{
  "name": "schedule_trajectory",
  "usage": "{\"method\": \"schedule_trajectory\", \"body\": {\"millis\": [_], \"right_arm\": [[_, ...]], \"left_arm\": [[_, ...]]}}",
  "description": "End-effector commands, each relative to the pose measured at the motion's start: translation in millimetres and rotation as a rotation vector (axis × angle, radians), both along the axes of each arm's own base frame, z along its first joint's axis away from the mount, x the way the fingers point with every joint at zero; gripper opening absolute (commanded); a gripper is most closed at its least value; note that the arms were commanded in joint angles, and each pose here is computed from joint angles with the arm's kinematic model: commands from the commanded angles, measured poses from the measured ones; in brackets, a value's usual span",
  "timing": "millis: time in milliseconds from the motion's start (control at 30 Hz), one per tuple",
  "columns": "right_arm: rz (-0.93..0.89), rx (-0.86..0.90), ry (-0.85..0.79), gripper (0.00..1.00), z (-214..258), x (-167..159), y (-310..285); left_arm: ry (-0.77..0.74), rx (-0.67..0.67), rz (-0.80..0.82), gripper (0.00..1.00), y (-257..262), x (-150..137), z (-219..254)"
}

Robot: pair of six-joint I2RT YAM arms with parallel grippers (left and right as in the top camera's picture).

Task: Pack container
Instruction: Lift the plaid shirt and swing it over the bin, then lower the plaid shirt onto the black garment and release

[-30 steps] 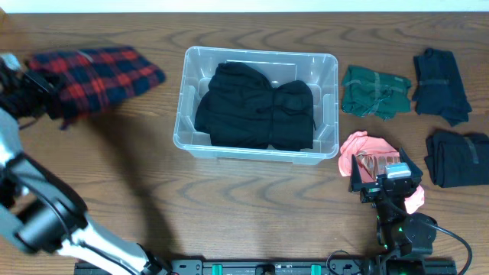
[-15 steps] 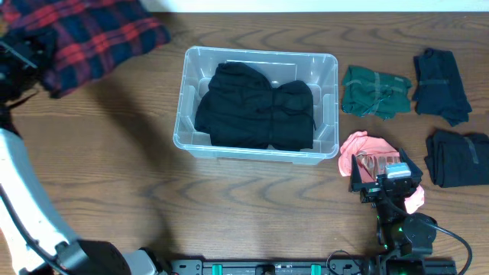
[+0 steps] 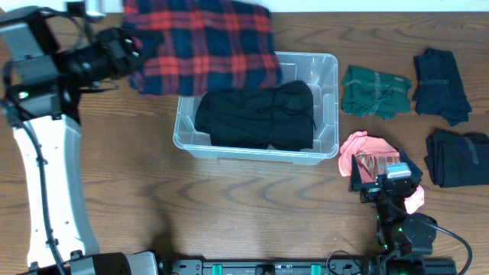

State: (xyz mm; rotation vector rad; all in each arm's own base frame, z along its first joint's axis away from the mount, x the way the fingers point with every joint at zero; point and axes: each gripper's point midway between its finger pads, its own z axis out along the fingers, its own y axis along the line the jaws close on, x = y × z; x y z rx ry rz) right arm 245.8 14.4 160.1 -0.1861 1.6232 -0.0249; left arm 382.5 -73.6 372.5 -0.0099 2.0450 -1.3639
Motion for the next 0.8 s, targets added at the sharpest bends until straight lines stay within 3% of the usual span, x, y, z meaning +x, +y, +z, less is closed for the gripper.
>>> {"method": "schedule_trajectory", "body": {"millis": [0, 500, 767], "right_arm": [[0.0, 0.01, 0.002, 0.99, -0.9, -0.2, 0.7], [0.0, 0.01, 0.002, 0.99, -0.9, -0.2, 0.7], [0.0, 0.01, 0.002, 0.99, -0.9, -0.2, 0.7]], "left_arm": [[-0.063, 0.051, -0.105, 0.06, -20.7, -3.7, -9.8], [0.062, 0.208, -0.31, 0.06, -98.5, 21.1, -120.1], [0.089, 0.221, -0.247, 0.06, -122.2, 40.7, -125.8]]}}
